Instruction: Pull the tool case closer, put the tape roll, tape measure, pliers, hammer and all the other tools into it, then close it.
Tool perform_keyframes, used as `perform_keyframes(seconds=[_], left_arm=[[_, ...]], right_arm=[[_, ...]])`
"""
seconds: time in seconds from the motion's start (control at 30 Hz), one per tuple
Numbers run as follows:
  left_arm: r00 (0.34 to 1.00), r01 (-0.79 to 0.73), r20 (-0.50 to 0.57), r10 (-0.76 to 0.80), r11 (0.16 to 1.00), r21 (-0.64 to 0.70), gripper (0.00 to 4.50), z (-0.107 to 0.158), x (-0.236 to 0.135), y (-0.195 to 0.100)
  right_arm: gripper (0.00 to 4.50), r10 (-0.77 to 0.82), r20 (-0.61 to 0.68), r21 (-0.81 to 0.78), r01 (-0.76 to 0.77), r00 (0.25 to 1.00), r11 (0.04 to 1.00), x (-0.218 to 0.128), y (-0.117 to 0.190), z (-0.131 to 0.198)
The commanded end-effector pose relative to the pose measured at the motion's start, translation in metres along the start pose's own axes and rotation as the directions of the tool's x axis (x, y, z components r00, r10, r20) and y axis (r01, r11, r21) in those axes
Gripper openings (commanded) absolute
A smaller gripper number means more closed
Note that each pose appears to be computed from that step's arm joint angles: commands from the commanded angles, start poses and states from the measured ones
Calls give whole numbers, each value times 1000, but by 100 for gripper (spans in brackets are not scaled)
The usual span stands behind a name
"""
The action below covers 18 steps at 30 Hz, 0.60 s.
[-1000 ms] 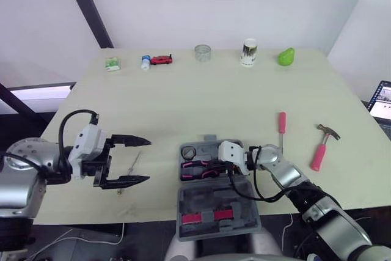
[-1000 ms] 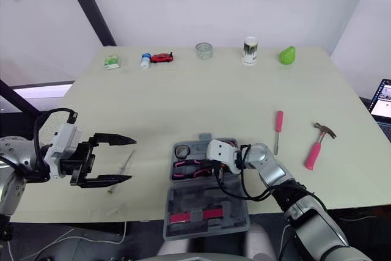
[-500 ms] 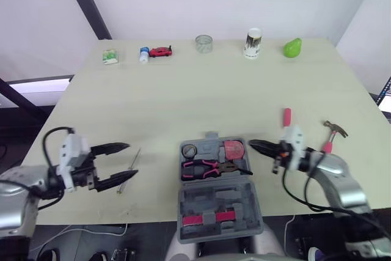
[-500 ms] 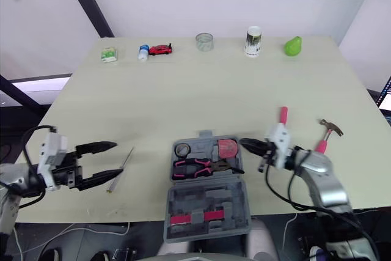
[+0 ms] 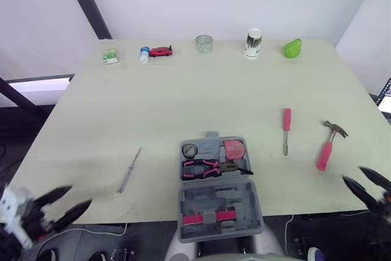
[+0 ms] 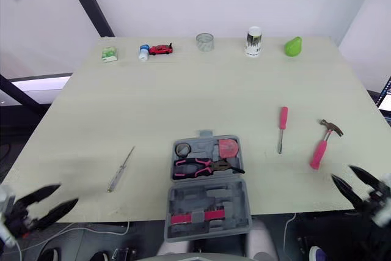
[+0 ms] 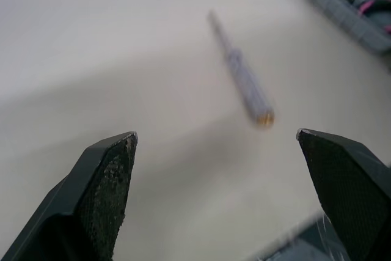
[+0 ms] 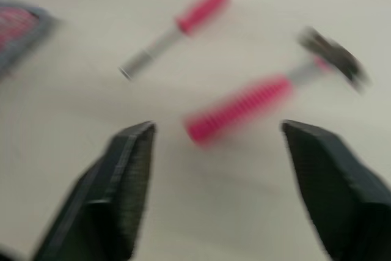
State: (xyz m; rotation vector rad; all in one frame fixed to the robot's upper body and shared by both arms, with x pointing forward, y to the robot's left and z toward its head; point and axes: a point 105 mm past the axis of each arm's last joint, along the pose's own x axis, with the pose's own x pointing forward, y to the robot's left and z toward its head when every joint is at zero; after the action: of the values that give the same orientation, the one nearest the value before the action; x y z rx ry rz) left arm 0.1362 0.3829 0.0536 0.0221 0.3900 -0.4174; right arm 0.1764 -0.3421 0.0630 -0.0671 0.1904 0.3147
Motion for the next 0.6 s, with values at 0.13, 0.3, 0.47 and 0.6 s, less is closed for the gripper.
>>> perform_keyframes(seconds=[0.13, 0.3, 0.47, 0.6], left_arm=[[996, -91, 27, 90, 996, 7, 450, -4, -20, 9], [996, -90, 24, 90, 996, 8, 450, -7, -22, 9], [997, -51, 54, 48, 997, 62, 450, 5, -10, 5], [998, 29, 59, -37, 991, 134, 450, 18, 6, -8]], right_arm=[[448, -115, 3, 5, 115, 993, 993, -35, -20, -8], [448, -117, -7, 9, 118, 993, 993, -36, -20, -8], [448, -25, 19, -15, 25, 1000, 1000, -15, 0, 12], [448, 78, 30, -34, -77, 996, 996, 2, 22, 30]])
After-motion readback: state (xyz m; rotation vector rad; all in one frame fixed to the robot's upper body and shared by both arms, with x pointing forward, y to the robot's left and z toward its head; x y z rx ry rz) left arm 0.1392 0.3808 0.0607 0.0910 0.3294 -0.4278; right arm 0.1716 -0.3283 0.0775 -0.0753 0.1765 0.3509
